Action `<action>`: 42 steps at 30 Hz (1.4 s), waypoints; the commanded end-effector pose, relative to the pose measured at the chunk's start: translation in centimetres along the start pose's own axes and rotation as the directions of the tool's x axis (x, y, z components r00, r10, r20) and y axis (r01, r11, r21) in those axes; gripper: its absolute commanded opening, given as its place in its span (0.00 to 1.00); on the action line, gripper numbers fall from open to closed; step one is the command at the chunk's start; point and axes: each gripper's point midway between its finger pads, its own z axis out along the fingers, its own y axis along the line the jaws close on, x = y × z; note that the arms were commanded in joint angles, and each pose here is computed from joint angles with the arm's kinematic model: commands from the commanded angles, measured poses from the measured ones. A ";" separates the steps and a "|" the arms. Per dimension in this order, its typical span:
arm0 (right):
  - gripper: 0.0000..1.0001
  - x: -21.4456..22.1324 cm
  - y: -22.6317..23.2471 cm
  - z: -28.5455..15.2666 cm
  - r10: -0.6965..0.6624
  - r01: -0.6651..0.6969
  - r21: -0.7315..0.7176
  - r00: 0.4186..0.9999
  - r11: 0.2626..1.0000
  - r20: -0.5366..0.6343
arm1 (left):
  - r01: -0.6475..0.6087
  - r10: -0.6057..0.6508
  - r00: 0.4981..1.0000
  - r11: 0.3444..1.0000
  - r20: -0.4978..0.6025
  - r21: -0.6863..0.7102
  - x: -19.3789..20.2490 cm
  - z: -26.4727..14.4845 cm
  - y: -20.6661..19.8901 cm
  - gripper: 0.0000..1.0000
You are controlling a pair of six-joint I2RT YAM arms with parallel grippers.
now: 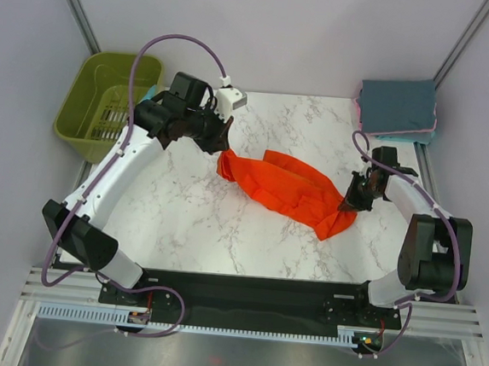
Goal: Fold and stack the t-shirts
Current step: Flatten the tshirt out
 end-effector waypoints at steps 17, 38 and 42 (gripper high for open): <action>0.00 -22.1 8.0 -29.3 -0.449 0.308 0.339 0.443 0.889 0.776 | -0.104 0.259 0.937 0.848 0.234 -0.519 -10.0 -10.4 11.2 0.02; 0.00 -8.4 7.9 -56.6 -0.415 0.002 0.418 -0.114 0.909 0.903 | -0.314 0.608 0.551 0.785 0.571 -0.534 -16.1 -26.8 -1.9 0.02; 0.00 -5.5 7.9 -60.6 -0.411 -0.032 0.414 -0.201 0.910 0.889 | -0.313 0.624 0.512 0.776 0.591 -0.548 -15.5 -29.0 -3.6 0.02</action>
